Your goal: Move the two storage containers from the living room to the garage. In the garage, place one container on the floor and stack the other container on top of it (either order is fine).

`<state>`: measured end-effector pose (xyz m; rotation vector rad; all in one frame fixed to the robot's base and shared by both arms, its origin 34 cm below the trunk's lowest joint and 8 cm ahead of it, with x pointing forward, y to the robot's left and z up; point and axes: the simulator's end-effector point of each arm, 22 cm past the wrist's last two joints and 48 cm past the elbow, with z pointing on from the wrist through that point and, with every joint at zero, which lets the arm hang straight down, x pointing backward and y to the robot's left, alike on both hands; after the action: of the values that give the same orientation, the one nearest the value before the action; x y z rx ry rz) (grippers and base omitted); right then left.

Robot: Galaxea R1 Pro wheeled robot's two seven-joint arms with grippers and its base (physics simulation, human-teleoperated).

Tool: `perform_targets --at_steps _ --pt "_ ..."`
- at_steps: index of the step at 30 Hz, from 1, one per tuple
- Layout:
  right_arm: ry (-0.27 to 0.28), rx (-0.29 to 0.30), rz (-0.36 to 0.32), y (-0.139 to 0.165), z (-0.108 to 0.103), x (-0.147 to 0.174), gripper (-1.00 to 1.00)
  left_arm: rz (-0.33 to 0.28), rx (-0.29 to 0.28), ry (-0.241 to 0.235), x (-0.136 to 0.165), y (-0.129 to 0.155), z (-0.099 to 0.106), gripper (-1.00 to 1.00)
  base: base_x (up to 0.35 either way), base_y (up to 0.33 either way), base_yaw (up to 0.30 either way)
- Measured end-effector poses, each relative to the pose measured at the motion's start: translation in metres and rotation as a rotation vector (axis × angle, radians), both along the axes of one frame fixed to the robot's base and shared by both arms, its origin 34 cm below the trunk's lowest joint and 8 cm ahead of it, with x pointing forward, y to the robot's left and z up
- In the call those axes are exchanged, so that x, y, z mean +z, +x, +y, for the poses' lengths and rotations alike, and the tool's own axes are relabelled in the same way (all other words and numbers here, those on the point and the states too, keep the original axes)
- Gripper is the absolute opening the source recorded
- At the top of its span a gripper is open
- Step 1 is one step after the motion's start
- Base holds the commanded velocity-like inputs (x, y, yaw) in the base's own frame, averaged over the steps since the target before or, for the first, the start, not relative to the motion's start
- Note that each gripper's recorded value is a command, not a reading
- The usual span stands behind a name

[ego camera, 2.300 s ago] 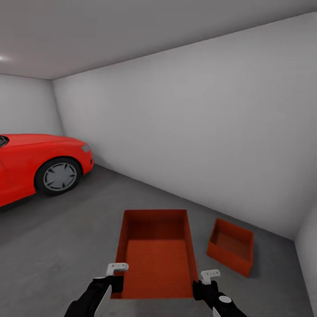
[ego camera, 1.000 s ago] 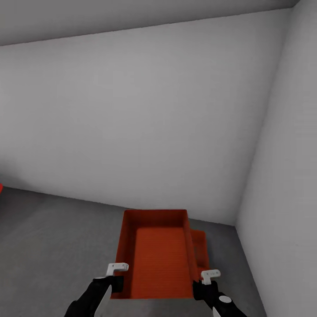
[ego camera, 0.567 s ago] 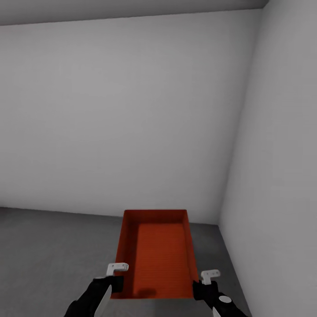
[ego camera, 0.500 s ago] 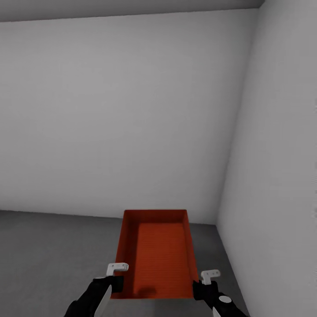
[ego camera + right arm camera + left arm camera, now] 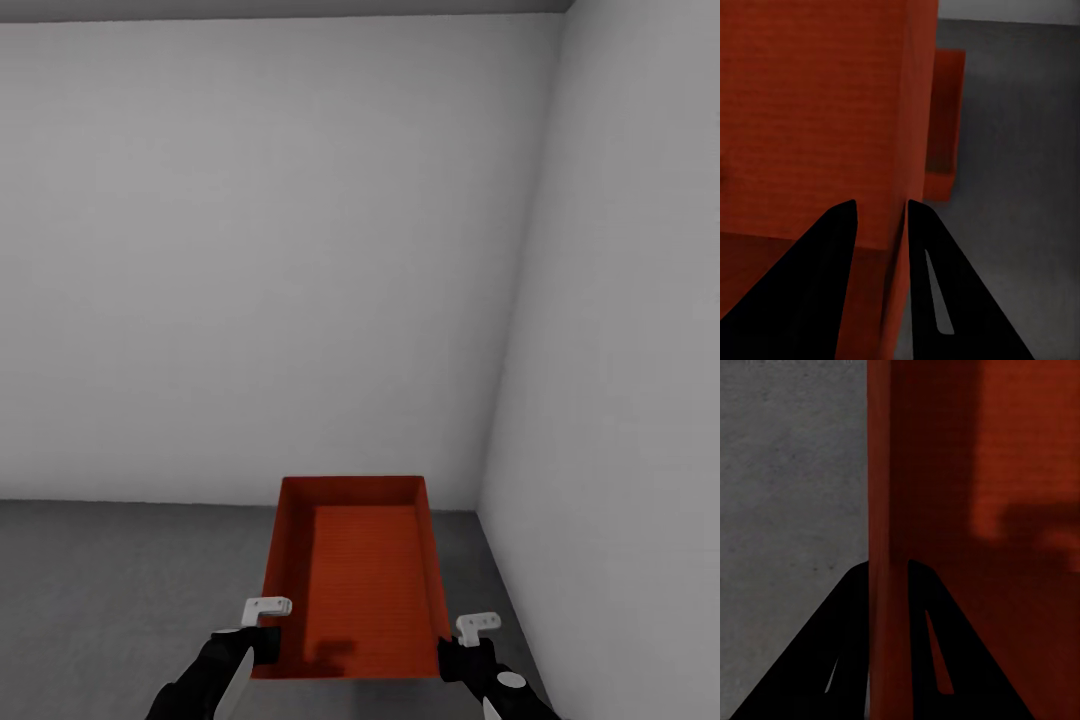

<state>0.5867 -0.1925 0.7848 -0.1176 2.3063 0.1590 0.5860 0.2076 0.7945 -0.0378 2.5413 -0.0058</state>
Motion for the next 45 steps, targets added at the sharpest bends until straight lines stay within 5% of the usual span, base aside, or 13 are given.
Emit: perform_targets --at_steps 26,45 --pt "0.0 0.0 0.0 -0.0002 0.0 0.0001 -1.0 0.0 0.0 0.0 0.0001 -0.0002 0.0 -1.0 0.311 0.0 -0.046" --pt "0.0 0.0 0.0 0.0001 0.0 -0.0002 -1.0 0.0 0.0 0.0 -0.0003 0.0001 0.0 -1.0 0.025 0.0 -0.005"
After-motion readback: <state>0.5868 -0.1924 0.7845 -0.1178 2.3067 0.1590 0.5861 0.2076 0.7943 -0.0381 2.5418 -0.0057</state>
